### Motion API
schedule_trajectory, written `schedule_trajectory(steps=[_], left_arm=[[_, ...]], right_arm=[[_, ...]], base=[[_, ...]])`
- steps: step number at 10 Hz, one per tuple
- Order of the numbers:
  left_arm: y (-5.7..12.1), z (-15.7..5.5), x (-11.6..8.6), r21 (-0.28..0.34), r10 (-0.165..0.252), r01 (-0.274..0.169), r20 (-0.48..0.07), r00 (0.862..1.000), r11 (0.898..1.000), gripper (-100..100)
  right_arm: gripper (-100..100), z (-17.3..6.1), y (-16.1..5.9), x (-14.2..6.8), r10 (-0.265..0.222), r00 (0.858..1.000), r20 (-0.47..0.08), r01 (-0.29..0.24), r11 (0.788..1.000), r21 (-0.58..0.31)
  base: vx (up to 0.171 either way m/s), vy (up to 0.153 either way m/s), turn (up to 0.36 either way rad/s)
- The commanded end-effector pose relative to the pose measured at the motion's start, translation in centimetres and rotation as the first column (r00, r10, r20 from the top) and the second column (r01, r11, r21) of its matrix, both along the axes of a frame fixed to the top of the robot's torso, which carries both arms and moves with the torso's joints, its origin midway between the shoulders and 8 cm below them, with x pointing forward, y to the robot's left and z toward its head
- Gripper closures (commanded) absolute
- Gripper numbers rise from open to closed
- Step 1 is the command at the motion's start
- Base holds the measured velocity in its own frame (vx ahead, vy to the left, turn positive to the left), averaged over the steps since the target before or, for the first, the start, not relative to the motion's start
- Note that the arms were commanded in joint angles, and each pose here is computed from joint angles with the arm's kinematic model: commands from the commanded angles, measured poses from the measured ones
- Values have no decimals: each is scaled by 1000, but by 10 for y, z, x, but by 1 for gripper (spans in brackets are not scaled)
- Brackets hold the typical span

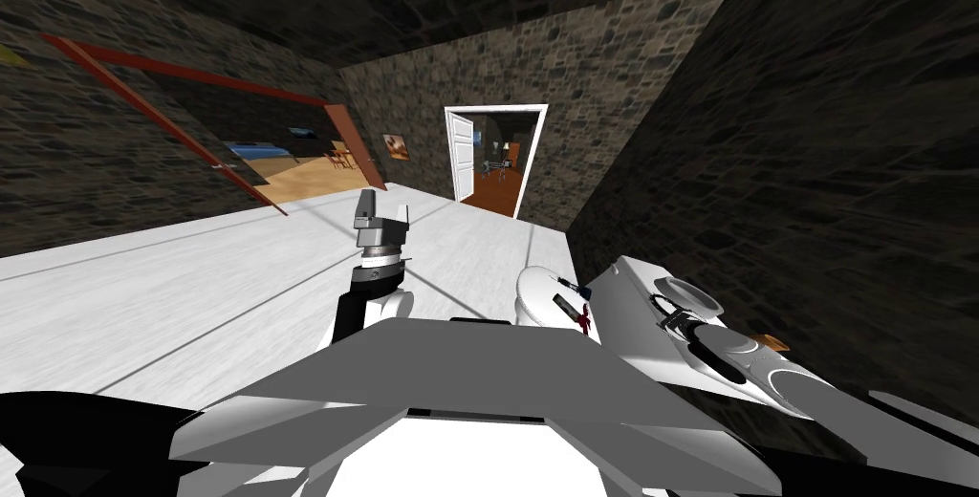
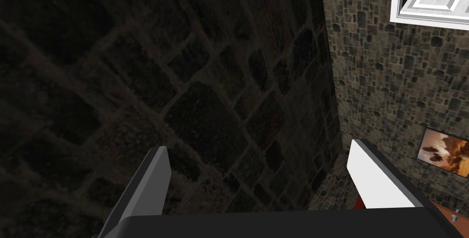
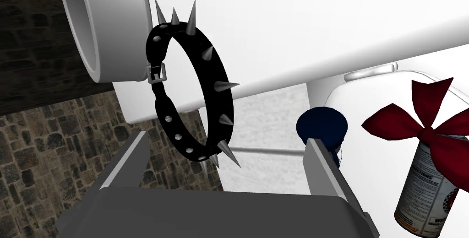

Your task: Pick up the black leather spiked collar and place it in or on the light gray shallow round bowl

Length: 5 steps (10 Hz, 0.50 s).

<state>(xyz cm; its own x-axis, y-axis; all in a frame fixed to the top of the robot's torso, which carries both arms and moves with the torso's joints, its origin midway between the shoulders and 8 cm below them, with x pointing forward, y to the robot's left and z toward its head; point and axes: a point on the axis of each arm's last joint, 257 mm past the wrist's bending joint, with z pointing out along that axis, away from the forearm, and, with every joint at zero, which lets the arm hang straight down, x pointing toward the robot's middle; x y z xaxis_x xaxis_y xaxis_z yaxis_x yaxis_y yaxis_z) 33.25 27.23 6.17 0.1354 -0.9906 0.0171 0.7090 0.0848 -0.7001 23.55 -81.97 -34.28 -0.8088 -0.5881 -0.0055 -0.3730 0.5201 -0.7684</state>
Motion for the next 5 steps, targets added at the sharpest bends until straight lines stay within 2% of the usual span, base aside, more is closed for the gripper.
schedule_trajectory(steps=[1,3,4,5], left_arm=[[0,0,0,0,0,0,0,1000,1000,0],[0,0,0,0,0,0,0,1000,1000,0],[0,0,0,0,0,0,0,1000,1000,0],[0,0,0,0,0,0,0,1000,1000,0]], right_arm=[[-100,-3,-4,-7,-1,1000,-25,1,1000,0],[-100,9,-9,2,-6,1000,11,7,1000,-13],[-100,7,-7,0,-2,1000,1,2,1000,-11],[0,8,-8,0,-3,1000,3,3,1000,-11]], base=[[-6,-56,12],[-2,0,1],[0,5,-2],[0,0,0]])
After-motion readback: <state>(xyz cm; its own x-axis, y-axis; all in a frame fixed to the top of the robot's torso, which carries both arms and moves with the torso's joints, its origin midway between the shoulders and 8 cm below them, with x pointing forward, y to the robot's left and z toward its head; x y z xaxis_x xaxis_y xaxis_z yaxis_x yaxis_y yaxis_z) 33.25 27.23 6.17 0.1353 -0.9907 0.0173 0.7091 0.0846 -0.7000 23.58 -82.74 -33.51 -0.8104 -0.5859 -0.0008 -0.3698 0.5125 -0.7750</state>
